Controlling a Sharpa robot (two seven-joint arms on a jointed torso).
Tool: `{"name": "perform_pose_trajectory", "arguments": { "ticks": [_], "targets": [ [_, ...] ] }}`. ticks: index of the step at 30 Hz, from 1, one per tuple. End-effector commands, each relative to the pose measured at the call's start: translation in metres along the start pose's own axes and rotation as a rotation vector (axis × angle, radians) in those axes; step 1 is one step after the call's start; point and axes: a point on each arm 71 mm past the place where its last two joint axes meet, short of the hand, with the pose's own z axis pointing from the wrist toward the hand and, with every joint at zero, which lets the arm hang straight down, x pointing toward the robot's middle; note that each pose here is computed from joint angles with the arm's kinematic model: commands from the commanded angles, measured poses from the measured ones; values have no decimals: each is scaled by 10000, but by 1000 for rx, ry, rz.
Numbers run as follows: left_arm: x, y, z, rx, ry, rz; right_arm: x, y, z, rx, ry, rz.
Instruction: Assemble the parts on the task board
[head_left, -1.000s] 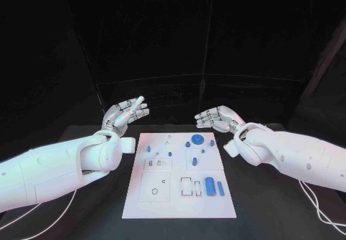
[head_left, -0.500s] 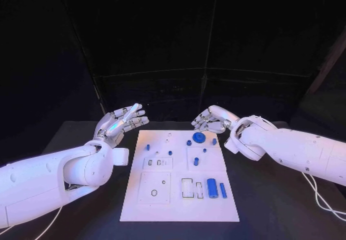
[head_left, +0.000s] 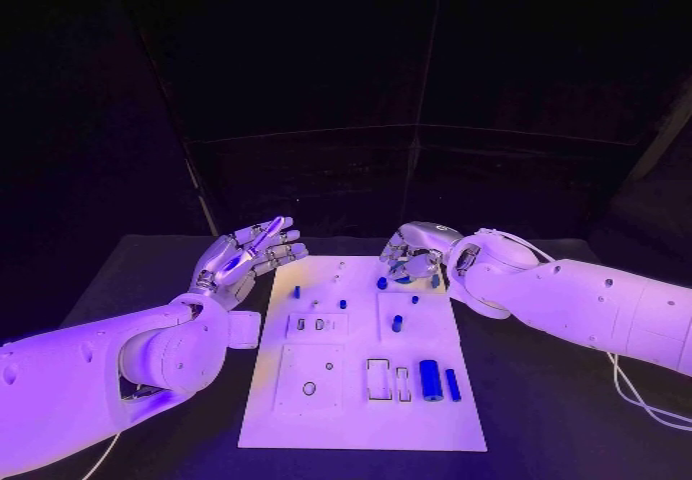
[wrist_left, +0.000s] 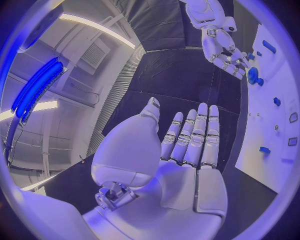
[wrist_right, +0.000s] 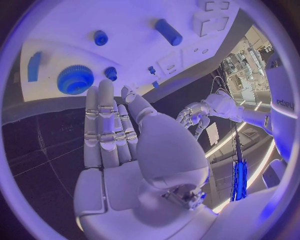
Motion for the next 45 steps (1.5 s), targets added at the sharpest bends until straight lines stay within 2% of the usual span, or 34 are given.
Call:
{"name": "perform_pose_trajectory", "arguments": {
  "ticks": [1, 13, 26, 45],
  "targets": [
    [30, -27, 2, 23, 29, -10, 31, -4, 26, 45, 66, -118],
    [48, -16, 11, 16, 39, -17, 68, 53, 74, 57, 109, -151],
    [46, -10, 17, 10, 41, -18, 96, 133, 111, 39, 123, -152],
    [71, -5, 21, -2, 53, -25, 145, 164, 209, 80, 159, -164]
  ]
}}
